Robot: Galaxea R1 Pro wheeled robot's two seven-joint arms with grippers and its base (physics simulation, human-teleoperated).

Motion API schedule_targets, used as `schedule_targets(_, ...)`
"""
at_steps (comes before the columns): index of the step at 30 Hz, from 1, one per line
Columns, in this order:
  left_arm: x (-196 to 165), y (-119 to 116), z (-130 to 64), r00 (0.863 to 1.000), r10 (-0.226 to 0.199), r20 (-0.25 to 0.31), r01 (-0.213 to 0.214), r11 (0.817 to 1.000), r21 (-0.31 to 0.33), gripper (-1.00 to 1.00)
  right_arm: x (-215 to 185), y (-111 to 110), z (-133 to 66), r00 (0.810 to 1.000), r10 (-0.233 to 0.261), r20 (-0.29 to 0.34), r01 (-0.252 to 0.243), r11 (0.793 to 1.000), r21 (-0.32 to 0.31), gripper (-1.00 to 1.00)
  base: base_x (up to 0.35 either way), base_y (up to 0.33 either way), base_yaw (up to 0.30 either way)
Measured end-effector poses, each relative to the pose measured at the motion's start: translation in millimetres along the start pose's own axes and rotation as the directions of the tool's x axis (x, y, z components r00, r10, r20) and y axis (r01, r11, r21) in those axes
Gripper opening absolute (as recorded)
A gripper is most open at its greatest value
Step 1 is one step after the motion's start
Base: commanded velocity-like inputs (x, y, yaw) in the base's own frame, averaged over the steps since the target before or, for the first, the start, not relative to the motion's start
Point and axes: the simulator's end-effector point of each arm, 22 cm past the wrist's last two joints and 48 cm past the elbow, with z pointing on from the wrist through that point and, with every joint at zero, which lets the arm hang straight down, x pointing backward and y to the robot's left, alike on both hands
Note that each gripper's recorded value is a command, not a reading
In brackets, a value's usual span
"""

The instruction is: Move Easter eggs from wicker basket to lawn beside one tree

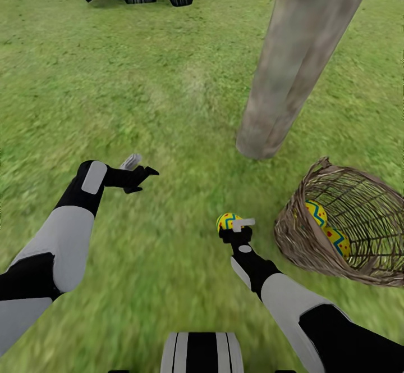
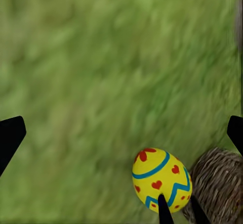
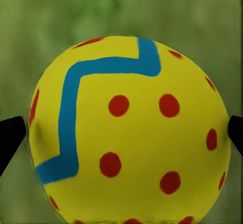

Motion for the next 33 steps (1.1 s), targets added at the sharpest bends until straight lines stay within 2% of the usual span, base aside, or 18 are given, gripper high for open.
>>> schedule_targets(13, -11.7, -26.2, -30.2, 0.999, 0.021, 0.037, -0.022, 0.999, 0.027, 1.0, -36.3, -3.1, -14.6, 0.998, 0.0, 0.055, 0.0, 1.0, 0.004, 1.0, 0.0, 0.0, 0.0)
schedule_targets(23, -6.9, -34.4, -43.7, 0.999, 0.019, 0.029, -0.02, 0.999, 0.027, 1.0, -65.5, -6.0, -27.2, 0.995, -0.001, 0.098, 0.0, 1.0, 0.012, 1.0, 0.0, 0.0, 0.0)
schedule_targets(25, -7.0, -36.9, -47.3, 0.999, 0.021, 0.031, -0.022, 0.999, 0.028, 1.0, -66.6, -6.5, -29.4, 0.996, -0.008, 0.083, 0.007, 1.0, 0.014, 1.0, 0.0, 0.0, 0.0)
schedule_targets(26, -7.4, -35.8, -49.0, 0.999, 0.032, 0.034, -0.032, 0.999, 0.014, 1.0, -66.5, -5.9, -30.3, 0.998, -0.015, 0.057, 0.014, 1.0, 0.013, 1.0, 0.0, 0.0, 0.0)
schedule_targets(28, -7.2, -33.1, -51.5, 0.997, 0.068, 0.039, -0.067, 0.997, -0.027, 1.0, -74.9, -4.1, -33.2, 0.999, -0.017, 0.035, 0.017, 1.0, 0.009, 1.0, 0.0, 0.0, 0.0)
schedule_targets(29, -4.8, -31.7, -50.9, 0.994, 0.1, 0.037, -0.097, 0.993, -0.061, 1.0, -74.5, -2.4, -35.2, 1.0, -0.013, -0.008, 0.013, 1.0, 0.004, 1.0, 0.0, 0.0, 0.0)
schedule_targets(33, -7.4, -35.4, -58.1, 0.988, 0.143, 0.054, -0.137, 0.986, -0.099, 1.0, -88.7, 3.5, -44.4, 0.998, 0.021, -0.061, -0.022, 1.0, -0.015, 1.0, 0.0, 0.0, 0.0)
